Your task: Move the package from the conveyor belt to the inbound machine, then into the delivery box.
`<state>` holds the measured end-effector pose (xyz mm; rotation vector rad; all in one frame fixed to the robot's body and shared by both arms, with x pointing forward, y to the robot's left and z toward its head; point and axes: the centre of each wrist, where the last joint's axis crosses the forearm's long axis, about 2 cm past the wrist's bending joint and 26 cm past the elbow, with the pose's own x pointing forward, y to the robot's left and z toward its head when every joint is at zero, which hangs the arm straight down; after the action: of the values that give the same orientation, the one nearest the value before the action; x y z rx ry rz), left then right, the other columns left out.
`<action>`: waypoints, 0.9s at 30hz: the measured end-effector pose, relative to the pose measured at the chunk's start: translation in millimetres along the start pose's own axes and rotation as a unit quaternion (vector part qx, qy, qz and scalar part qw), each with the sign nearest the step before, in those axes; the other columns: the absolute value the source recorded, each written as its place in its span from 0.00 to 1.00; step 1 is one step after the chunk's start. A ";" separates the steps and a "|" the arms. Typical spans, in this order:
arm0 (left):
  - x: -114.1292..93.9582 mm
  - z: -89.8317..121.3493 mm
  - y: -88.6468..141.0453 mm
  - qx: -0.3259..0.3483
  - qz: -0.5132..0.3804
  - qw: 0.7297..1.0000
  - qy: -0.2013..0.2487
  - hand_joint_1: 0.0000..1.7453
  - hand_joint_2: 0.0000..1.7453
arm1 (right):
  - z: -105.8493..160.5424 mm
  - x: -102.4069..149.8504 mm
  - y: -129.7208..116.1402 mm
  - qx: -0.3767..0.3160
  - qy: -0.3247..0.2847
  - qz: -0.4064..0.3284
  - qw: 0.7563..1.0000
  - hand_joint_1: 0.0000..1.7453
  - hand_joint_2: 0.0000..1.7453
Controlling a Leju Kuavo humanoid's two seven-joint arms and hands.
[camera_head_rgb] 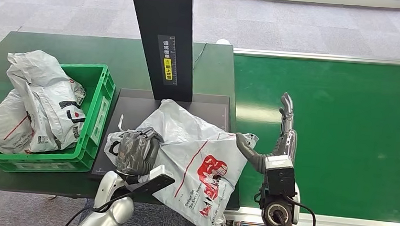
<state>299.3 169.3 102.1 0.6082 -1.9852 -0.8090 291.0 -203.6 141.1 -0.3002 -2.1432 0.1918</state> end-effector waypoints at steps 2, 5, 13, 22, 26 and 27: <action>0.0 0.3 3.7 0.021 0.004 1.000 -0.008 1.00 1.00 | 0.2 -0.2 -0.3 0.000 0.000 -0.001 1.000 0.00 1.00; -0.5 0.9 8.9 0.042 0.008 0.999 -0.016 1.00 1.00 | 0.3 -0.8 -1.2 -0.001 0.000 -0.002 1.000 0.00 1.00; -1.5 2.7 16.5 0.079 0.005 0.996 -0.031 1.00 1.00 | -1.0 -1.4 -2.8 -0.004 -0.005 -0.006 1.000 0.00 1.00; 9.4 -2.8 46.1 0.151 -0.083 0.970 -0.171 1.00 1.00 | -2.7 -3.3 -4.3 -0.011 -0.007 -0.009 1.000 0.00 1.00; 12.8 -7.3 73.4 0.201 -0.133 0.953 -0.184 1.00 1.00 | -3.0 -5.0 -4.5 -0.013 -0.006 -0.009 1.000 0.00 1.00; 12.3 -8.2 80.7 0.214 -0.144 0.949 -0.182 1.00 1.00 | -2.9 -5.3 -4.6 -0.014 -0.006 -0.009 1.000 0.00 1.00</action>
<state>291.9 212.3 171.6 1.0837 -2.4761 -0.6984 295.6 -209.5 139.7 -0.2956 -2.1605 0.1544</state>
